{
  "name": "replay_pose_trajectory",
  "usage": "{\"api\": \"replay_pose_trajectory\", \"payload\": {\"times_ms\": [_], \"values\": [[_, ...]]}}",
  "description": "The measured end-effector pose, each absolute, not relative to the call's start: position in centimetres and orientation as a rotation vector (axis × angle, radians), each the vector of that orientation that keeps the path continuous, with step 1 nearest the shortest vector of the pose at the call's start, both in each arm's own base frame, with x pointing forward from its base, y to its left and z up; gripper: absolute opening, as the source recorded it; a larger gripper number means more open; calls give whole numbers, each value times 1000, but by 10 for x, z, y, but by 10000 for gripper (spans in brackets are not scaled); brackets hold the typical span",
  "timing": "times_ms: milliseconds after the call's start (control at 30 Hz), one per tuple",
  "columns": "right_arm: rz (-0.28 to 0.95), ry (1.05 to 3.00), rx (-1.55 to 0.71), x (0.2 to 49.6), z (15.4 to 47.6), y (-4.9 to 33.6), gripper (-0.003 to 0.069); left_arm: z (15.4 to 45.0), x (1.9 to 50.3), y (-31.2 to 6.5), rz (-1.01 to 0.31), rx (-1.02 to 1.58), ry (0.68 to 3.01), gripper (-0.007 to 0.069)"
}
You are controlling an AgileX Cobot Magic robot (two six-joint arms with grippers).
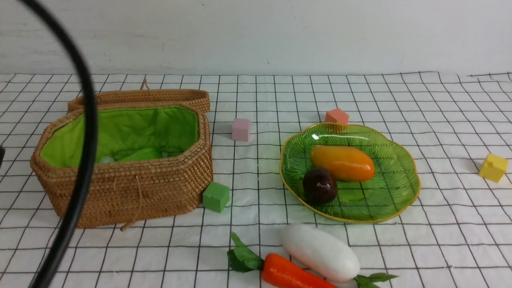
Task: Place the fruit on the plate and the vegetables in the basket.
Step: Take a daikon with your right arm and place it on the basket on the left.
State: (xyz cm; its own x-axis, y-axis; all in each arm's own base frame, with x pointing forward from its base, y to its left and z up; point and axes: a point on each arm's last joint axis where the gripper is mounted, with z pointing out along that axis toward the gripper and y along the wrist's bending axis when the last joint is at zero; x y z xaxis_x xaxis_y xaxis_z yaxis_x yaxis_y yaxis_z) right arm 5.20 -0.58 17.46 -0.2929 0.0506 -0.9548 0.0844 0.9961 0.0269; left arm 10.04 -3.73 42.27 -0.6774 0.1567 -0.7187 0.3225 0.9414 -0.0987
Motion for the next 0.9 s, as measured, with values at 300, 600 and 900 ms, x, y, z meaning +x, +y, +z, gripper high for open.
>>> {"api": "replay_pose_trajectory", "payload": {"times_ms": [300, 600, 900], "values": [[-33, 1869, 98, 52, 175, -6, 245, 360, 77, -38, -411, 255, 2272, -13], [-33, 1869, 98, 52, 175, -6, 245, 345, 78, -38, -417, 253, 2317, -13], [-33, 1869, 98, 52, 175, -6, 245, 347, 86, -35, -375, 215, 2155, -13]]}}
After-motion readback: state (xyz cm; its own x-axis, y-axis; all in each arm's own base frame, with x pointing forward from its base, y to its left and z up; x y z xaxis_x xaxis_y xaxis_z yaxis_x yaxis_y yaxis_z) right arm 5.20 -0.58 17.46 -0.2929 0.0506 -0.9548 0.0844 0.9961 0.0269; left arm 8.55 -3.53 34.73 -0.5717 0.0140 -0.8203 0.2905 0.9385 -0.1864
